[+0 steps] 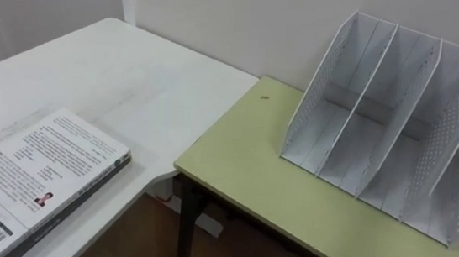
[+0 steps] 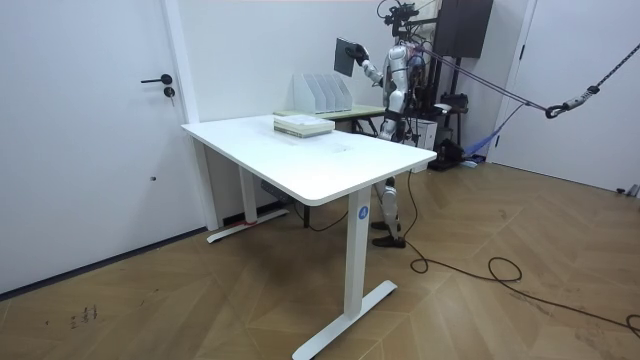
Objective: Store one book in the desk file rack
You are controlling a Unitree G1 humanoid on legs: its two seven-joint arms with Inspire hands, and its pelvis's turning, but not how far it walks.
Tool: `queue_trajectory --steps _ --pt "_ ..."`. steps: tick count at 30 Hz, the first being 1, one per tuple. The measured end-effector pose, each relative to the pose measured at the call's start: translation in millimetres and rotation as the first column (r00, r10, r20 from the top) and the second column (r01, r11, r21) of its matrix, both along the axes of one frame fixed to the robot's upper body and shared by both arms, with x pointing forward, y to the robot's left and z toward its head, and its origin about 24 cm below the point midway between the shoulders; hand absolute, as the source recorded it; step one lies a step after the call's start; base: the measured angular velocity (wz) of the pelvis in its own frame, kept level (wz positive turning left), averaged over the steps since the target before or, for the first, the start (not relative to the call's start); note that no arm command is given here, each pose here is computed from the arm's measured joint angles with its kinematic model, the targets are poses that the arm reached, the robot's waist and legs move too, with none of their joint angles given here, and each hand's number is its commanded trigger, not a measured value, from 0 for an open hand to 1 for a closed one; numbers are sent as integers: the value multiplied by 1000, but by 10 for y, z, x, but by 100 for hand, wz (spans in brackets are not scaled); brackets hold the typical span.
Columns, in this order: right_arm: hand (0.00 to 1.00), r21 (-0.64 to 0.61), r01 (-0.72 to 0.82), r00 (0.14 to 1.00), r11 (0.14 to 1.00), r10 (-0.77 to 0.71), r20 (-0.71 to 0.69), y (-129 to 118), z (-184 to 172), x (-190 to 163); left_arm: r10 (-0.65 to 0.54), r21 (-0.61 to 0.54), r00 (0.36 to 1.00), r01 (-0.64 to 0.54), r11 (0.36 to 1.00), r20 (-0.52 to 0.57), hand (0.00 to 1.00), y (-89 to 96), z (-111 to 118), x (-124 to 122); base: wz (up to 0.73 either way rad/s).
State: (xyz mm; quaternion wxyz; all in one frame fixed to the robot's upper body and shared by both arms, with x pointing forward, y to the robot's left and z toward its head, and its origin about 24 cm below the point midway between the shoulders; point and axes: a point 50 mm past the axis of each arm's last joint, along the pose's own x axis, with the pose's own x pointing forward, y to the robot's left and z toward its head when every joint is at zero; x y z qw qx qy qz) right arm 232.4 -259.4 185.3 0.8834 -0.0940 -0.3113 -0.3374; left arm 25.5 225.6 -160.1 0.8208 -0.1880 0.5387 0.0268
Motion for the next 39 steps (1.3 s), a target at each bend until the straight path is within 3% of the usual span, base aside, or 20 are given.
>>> queue_trajectory --steps 20,39 --pt "100 1 -31 999 1000 31 -10 61 -3 80 8 14 1000 -8 1000 -22 0 14 -13 4 0" --pt "100 52 -8 993 999 14 -119 6 -98 335 19 7 999 -18 1000 -41 0 15 -17 25 0"
